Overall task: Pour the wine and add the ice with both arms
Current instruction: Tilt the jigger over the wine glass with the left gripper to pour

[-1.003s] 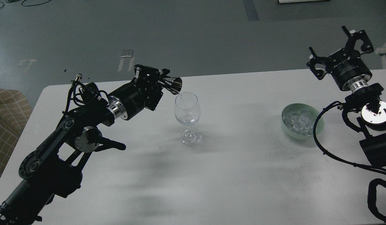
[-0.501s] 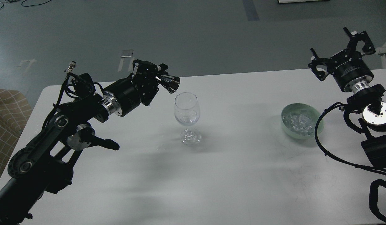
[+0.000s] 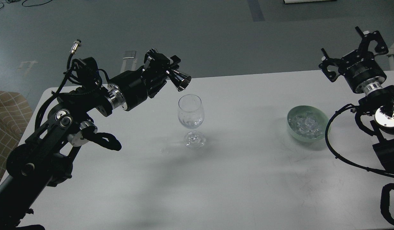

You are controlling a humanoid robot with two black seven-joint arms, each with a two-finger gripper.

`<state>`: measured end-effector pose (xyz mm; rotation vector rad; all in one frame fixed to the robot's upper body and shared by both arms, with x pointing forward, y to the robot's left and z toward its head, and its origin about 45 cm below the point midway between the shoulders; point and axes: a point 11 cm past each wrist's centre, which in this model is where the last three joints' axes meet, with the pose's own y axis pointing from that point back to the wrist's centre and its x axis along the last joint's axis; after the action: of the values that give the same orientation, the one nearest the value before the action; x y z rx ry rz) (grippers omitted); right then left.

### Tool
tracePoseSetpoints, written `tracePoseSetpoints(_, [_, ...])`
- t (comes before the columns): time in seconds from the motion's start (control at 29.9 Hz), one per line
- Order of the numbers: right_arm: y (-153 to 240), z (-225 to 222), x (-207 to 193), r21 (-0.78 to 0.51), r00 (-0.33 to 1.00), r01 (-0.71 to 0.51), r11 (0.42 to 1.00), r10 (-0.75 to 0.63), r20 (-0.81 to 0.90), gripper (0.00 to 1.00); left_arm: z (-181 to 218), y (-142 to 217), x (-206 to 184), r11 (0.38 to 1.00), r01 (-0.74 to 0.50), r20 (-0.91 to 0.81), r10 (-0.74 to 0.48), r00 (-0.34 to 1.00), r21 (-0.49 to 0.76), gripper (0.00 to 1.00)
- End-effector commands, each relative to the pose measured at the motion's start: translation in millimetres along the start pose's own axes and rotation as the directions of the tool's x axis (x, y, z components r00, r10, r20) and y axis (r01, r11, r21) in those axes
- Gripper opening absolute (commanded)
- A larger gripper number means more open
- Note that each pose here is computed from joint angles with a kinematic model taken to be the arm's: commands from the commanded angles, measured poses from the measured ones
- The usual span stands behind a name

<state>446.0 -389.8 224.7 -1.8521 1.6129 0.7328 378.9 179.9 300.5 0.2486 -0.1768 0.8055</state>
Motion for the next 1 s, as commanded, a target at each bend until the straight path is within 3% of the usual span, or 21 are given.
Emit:
tracePoseSetpoints(0.0, [0.5, -2.9, 0.6, 0.004, 1.0, -0.001, 1.0, 0.001, -0.003, 1.0, 4.6, -2.8, -3.1, 1.0, 0.02, 0.04, -0.02, 0.999, 0.0, 0.07])
tracePoseSetpoints(0.64, [-0.1, -4.2, 0.1, 0.006, 1.0, 0.0, 1.0, 0.0, -0.005, 1.0, 0.3, -6.0, -1.5, 0.997, -0.035, 0.298, 0.014, 0.954, 0.065, 0.07])
tracePoseSetpoints(0.97, [0.4, -9.7, 0.3, 0.012, 1.0, 0.001, 1.0, -0.001, -0.014, 1.0, -0.3, -5.5, -3.6, 0.997, -0.029, 0.306, 0.006, 0.952, 0.069, 0.07])
